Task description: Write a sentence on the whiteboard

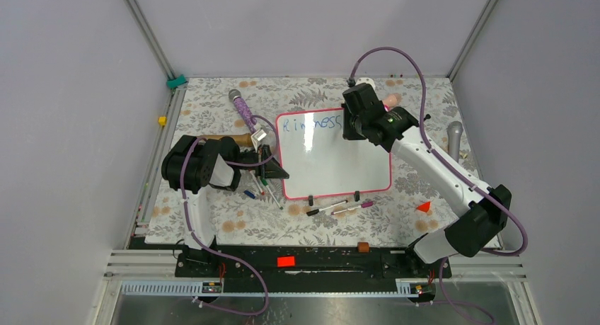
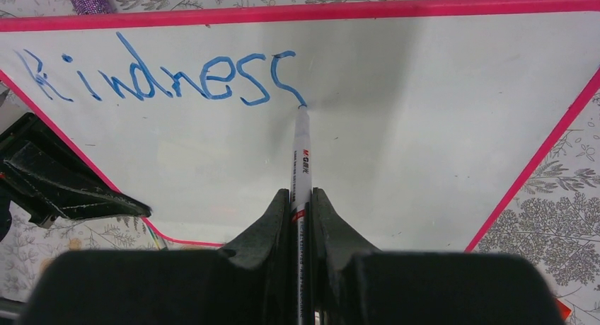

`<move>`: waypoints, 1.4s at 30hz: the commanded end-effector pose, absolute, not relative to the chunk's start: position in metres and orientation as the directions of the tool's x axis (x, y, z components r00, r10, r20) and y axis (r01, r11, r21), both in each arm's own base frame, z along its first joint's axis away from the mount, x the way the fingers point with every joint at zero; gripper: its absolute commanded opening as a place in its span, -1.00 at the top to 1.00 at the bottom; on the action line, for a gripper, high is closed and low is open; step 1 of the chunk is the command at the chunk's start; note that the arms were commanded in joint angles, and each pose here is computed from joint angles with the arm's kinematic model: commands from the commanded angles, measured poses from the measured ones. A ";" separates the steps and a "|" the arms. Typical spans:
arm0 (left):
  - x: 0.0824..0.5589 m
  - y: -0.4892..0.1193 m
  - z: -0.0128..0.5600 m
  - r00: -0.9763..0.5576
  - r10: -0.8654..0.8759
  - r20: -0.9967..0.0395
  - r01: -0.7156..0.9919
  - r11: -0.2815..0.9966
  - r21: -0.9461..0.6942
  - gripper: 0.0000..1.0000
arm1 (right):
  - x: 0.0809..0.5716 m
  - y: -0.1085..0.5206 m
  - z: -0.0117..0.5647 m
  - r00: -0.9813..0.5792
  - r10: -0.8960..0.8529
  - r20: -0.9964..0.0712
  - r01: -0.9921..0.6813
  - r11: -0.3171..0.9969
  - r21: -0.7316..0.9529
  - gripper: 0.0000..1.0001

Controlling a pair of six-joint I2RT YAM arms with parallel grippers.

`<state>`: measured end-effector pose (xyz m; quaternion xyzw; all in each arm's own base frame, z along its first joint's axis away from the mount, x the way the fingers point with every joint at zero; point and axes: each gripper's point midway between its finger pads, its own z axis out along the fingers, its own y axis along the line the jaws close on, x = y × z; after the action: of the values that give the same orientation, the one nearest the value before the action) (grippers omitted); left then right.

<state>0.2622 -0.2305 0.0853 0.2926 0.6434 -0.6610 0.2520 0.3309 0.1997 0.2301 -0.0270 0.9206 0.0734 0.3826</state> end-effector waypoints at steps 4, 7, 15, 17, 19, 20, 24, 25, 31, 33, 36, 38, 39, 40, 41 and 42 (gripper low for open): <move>0.253 -0.230 0.090 -0.640 0.078 -0.764 0.758 -0.099 -0.645 1.00 | 0.335 0.208 0.240 -0.698 0.024 -0.716 -0.127 0.979 0.158 1.00; 0.253 -0.230 0.090 -0.639 0.078 -0.765 0.758 -0.099 -0.644 1.00 | 0.336 0.211 0.243 -0.692 0.023 -0.721 -0.139 0.976 0.165 1.00; 0.252 -0.230 0.091 -0.635 0.079 -0.768 0.762 -0.101 -0.640 1.00 | 0.329 0.212 0.263 -0.656 0.051 -0.753 -0.169 0.962 0.213 1.00; 0.252 -0.229 0.091 -0.638 0.079 -0.766 0.760 -0.100 -0.642 1.00 | 0.327 0.209 0.265 -0.646 0.055 -0.761 -0.173 0.961 0.217 1.00; 0.252 -0.230 0.091 -0.637 0.079 -0.766 0.760 -0.100 -0.642 1.00 | 0.324 0.205 0.267 -0.638 0.054 -0.768 -0.176 0.961 0.213 1.00; 0.252 -0.229 0.091 -0.638 0.079 -0.766 0.760 -0.100 -0.643 1.00 | 0.323 0.204 0.268 -0.634 0.052 -0.772 -0.177 0.962 0.210 1.00; 0.252 -0.229 0.090 -0.640 0.079 -0.765 0.758 -0.099 -0.644 1.00 | 0.319 0.193 0.271 -0.612 0.052 -0.789 -0.163 0.968 0.190 1.00; 0.253 -0.229 0.090 -0.639 0.078 -0.765 0.759 -0.099 -0.644 1.00 | 0.319 0.190 0.272 -0.607 0.052 -0.793 -0.160 0.969 0.186 1.00; 0.253 -0.230 0.090 -0.640 0.079 -0.764 0.758 -0.099 -0.645 1.00 | 0.318 0.180 0.278 -0.584 0.055 -0.810 -0.145 0.975 0.171 1.00; 0.253 -0.230 0.090 -0.641 0.079 -0.764 0.757 -0.100 -0.646 1.00 | 0.319 0.178 0.280 -0.577 0.053 -0.815 -0.139 0.977 0.162 1.00; 0.253 -0.230 0.090 -0.643 0.079 -0.762 0.756 -0.098 -0.647 1.00 | 0.319 0.172 0.283 -0.563 0.049 -0.825 -0.129 0.981 0.146 1.00; 0.253 -0.230 0.089 -0.643 0.080 -0.762 0.755 -0.099 -0.648 1.00 | 0.319 0.169 0.285 -0.556 0.042 -0.830 -0.124 0.983 0.133 1.00; 0.253 -0.230 0.090 -0.643 0.080 -0.762 0.756 -0.099 -0.648 1.00 | 0.319 0.167 0.285 -0.553 0.040 -0.832 -0.121 0.984 0.127 1.00; 0.254 -0.230 0.090 -0.643 0.079 -0.762 0.755 -0.099 -0.648 1.00 | 0.319 0.166 0.285 -0.552 0.035 -0.833 -0.120 0.985 0.120 1.00; 0.254 -0.229 0.090 -0.644 0.079 -0.761 0.754 -0.098 -0.649 1.00 | 0.320 0.163 0.285 -0.550 0.029 -0.835 -0.116 0.987 0.111 1.00; 0.254 -0.230 0.090 -0.644 0.079 -0.761 0.755 -0.098 -0.649 1.00 | 0.320 0.162 0.285 -0.549 0.026 -0.836 -0.113 0.988 0.104 1.00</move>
<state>0.2624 -0.2305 0.0853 0.2946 0.6425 -0.6604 0.2537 0.3151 0.1768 0.2674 -0.0334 0.8926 0.0920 0.4400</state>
